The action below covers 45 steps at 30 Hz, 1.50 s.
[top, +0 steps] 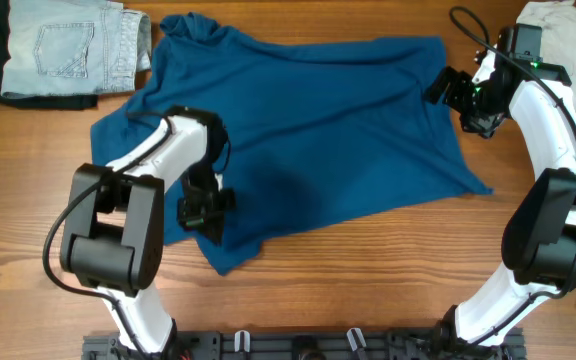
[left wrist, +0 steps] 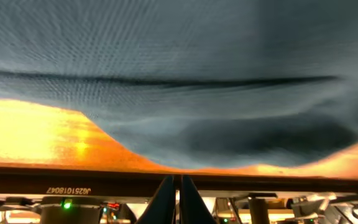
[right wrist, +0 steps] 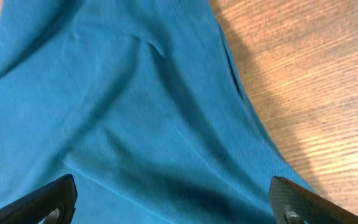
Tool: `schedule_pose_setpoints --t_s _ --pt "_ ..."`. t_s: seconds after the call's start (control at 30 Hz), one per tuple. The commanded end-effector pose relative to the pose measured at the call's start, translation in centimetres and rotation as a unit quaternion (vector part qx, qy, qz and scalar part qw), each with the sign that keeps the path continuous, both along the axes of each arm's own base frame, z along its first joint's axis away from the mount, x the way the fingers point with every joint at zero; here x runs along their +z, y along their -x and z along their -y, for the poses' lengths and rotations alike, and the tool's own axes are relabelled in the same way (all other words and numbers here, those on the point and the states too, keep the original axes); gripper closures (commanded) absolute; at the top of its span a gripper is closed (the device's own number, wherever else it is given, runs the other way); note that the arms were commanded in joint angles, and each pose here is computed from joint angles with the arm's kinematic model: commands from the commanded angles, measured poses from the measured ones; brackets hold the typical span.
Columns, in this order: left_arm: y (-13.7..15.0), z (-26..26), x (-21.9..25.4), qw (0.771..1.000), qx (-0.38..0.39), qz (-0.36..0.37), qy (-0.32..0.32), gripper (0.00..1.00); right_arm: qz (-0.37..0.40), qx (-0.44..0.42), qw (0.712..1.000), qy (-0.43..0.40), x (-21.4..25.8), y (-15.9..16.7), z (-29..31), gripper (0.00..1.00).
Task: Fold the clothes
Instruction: 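Grasp the shirt's lower left hem with the left gripper and pull down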
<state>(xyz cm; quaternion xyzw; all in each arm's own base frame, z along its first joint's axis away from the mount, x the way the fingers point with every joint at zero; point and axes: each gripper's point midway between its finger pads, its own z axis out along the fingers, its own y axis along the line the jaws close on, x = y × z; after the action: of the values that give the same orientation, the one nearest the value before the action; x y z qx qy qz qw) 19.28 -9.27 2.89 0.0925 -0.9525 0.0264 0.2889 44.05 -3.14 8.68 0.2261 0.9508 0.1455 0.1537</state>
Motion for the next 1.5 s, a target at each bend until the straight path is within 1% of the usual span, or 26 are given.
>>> schedule_pose_setpoints --t_s 0.0,0.1,0.2,0.3,0.47,0.77,0.9,1.0,1.17,1.23,1.33,1.43,1.47 --pt "0.5 0.2 1.0 0.999 0.023 0.047 0.000 0.96 0.025 0.002 1.000 -0.004 1.5 -0.7 -0.3 0.01" --pt "0.3 0.2 0.8 0.996 0.033 0.088 0.007 0.96 0.029 0.002 1.000 -0.004 1.6 -0.9 -0.3 0.00" --pt "-0.2 0.4 -0.4 0.989 0.048 0.138 0.017 0.96 0.032 0.002 0.999 -0.003 1.7 -1.0 -0.2 0.00" --pt "0.0 0.3 -1.8 0.986 0.060 0.153 0.018 0.96 0.034 0.002 0.999 -0.003 1.7 -1.1 -0.2 0.01" --pt "2.5 0.0 -3.2 0.990 0.073 0.119 0.011 0.96 0.036 0.002 0.999 -0.002 1.8 -1.2 -0.2 0.00" --pt "4.1 0.1 -4.3 0.991 0.080 0.102 0.021 0.96 0.055 0.002 0.998 0.001 2.1 -2.1 -0.1 0.01" --pt "5.0 0.5 -3.9 0.991 0.102 0.078 0.025 0.96 0.053 0.002 0.999 0.000 1.8 -2.1 -0.1 0.01" --pt "6.3 0.1 -3.4 0.992 0.121 0.046 0.002 0.96 0.050 0.003 0.999 0.000 1.6 -2.1 -0.1 0.00" --pt "7.9 -0.3 -3.4 0.989 0.146 0.015 -0.024 0.96 0.048 0.003 0.999 0.000 1.3 -2.1 -0.1 0.01" --pt "9.9 -0.8 -3.7 0.985 0.166 -0.015 -0.049 0.96 0.051 0.003 0.999 0.000 1.4 -2.3 -0.1 0.01" --pt "12.1 -1.5 -3.6 0.979 0.182 -0.051 -0.077 0.96 0.055 0.003 0.998 0.001 1.5 -2.4 0.0 0.01" --pt "13.4 -2.1 -3.2 0.972 0.194 -0.075 -0.111 0.96 0.056 0.003 0.998 0.002 1.5 -2.4 0.0 0.01" --pt "13.9 -2.7 -2.9 0.968 0.196 -0.081 -0.133 0.96 0.056 0.004 0.998 0.002 1.5 -2.4 0.0 0.00"
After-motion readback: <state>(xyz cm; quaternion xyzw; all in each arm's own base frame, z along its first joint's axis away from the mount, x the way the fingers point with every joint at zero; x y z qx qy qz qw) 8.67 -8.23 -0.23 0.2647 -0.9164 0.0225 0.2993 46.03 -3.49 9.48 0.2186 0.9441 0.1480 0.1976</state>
